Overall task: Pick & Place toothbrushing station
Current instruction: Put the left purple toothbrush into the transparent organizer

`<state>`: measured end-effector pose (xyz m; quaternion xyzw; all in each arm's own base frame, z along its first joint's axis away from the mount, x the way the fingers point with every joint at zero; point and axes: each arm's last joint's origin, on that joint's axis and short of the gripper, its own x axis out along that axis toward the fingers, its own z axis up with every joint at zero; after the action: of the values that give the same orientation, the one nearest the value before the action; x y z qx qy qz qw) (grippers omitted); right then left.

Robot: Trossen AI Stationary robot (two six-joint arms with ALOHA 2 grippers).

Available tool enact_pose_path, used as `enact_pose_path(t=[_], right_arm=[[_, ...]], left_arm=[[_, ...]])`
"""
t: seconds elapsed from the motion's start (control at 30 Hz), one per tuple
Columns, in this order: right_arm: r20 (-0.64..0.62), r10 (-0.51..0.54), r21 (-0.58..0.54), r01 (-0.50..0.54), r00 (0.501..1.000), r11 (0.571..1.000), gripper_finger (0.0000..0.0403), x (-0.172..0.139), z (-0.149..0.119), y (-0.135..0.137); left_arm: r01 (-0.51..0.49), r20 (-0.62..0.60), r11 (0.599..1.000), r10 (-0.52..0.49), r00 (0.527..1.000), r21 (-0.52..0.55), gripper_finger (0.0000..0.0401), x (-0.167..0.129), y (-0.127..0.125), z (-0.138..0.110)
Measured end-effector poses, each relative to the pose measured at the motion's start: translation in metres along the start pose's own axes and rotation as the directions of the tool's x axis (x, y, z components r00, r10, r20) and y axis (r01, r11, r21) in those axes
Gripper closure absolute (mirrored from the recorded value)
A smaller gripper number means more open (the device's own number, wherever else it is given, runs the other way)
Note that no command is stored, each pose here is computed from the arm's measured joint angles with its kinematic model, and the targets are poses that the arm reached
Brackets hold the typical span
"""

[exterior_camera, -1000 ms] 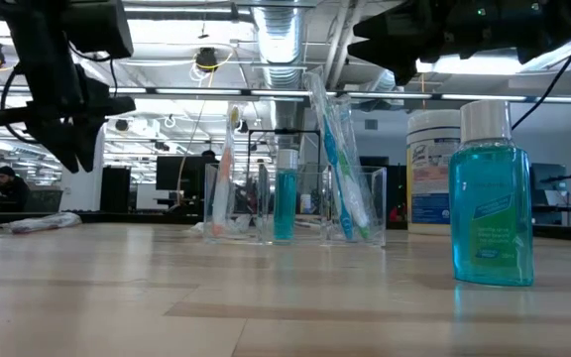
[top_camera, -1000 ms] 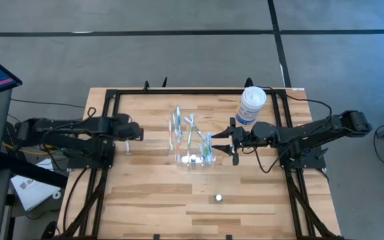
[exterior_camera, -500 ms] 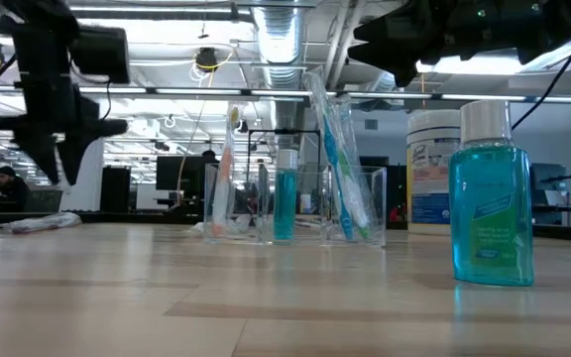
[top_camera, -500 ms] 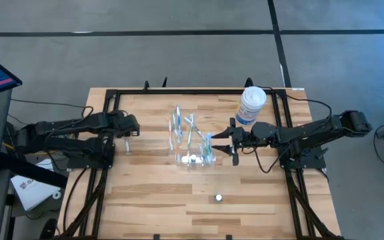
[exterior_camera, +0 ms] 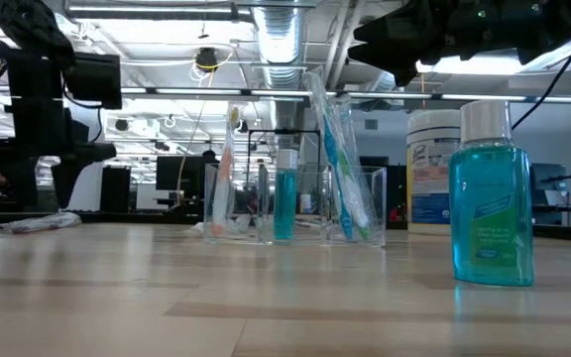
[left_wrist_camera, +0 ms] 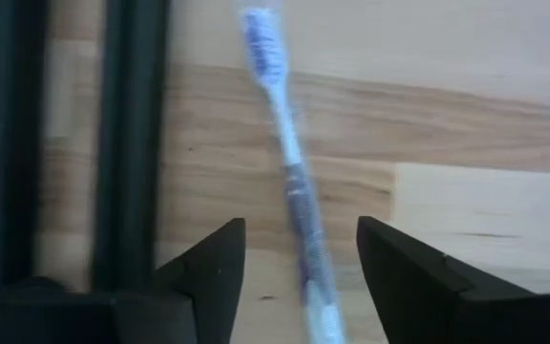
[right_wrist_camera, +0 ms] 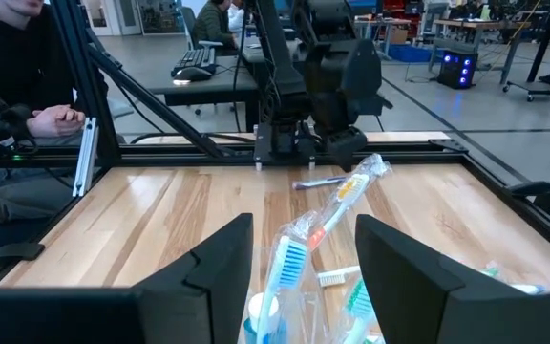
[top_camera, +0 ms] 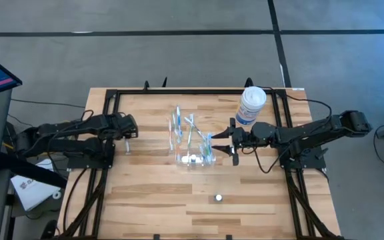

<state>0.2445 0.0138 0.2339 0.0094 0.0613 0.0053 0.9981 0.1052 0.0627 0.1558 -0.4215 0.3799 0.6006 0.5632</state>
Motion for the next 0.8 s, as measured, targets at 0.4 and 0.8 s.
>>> enact_pose_path(t=[0.4, 0.8], right_arm=[[0.000, 0.000, 0.000, 0.000, 1.000, 1.000, 0.0226, 0.000, 0.000, 0.000], [0.000, 0.000, 0.000, 0.000, 1.000, 1.000, 0.0226, 0.000, 0.000, 0.000]], left_arm=[[0.032, -0.005, 0.998, -0.032, 0.999, -0.046, 0.0218, 0.017, 0.004, -0.004], [0.060, 0.016, 0.996, -0.059, 0.998, -0.062, 0.0246, 0.027, 0.005, -0.006]])
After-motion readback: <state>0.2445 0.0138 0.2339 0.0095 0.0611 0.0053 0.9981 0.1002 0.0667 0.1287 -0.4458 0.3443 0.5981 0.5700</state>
